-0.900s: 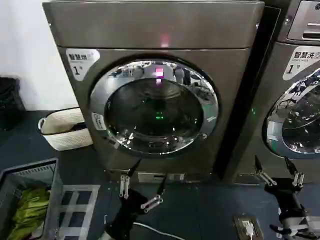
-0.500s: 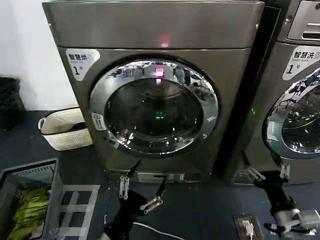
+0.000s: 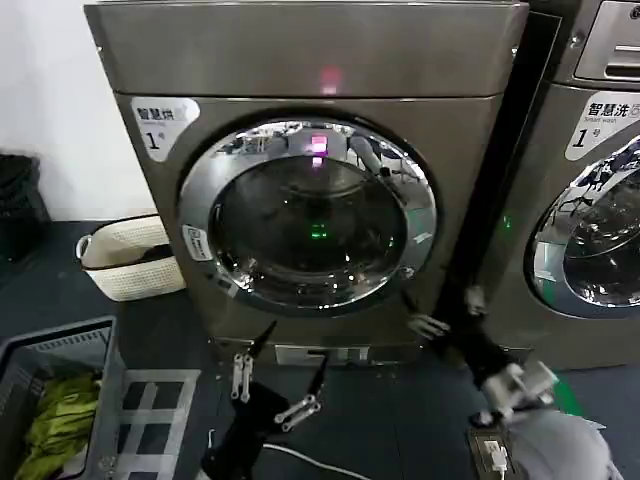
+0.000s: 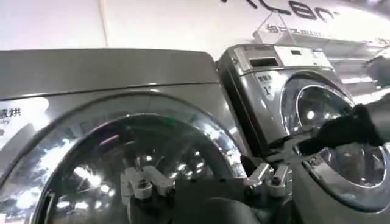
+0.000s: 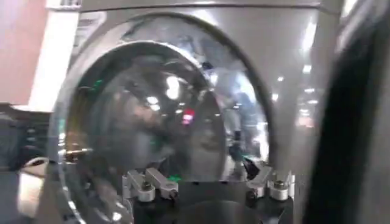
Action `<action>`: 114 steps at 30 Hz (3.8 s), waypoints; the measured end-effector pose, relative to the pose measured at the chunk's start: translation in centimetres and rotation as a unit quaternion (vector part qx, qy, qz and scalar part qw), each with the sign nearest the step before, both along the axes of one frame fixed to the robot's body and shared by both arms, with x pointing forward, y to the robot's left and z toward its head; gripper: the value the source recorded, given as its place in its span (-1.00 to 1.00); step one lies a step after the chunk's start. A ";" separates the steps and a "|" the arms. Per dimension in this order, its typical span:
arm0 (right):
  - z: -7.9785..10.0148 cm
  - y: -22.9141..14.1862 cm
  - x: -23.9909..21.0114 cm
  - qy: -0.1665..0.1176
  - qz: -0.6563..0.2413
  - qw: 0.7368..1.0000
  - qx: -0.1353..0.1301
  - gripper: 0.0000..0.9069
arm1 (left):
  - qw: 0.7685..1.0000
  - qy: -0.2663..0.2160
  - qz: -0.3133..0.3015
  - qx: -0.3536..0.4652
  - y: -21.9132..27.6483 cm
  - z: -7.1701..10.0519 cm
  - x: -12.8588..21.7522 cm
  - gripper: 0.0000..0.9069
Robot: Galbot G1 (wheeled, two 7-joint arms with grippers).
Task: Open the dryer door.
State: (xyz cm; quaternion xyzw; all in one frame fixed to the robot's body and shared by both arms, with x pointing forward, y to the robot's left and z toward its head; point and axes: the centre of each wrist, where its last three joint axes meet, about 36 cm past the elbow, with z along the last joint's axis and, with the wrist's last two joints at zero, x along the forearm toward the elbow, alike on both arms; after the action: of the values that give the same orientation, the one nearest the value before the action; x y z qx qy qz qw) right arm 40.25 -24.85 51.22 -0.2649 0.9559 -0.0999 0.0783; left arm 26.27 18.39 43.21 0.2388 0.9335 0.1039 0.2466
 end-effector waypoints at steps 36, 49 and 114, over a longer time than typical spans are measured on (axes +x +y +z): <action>1.0 17.2 11.8 -0.004 0.158 0.987 -0.007 1.00 | 0.999 -0.002 0.036 0.020 1.4 -0.5 -3.1 1.00; 0.6 22.4 13.7 -0.005 0.193 0.981 -0.013 1.00 | 0.998 -0.004 0.050 0.023 1.9 -0.4 -3.8 1.00; -0.6 2.6 9.3 -0.003 0.586 0.810 0.011 1.00 | 0.965 0.032 0.251 0.073 18.8 2.9 2.8 1.00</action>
State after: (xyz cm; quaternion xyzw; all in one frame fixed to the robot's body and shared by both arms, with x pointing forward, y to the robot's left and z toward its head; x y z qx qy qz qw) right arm 49.51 -22.28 50.64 -0.7736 0.6202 -0.0251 0.1278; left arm 29.08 37.23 46.08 0.0174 0.9606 0.2232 0.1648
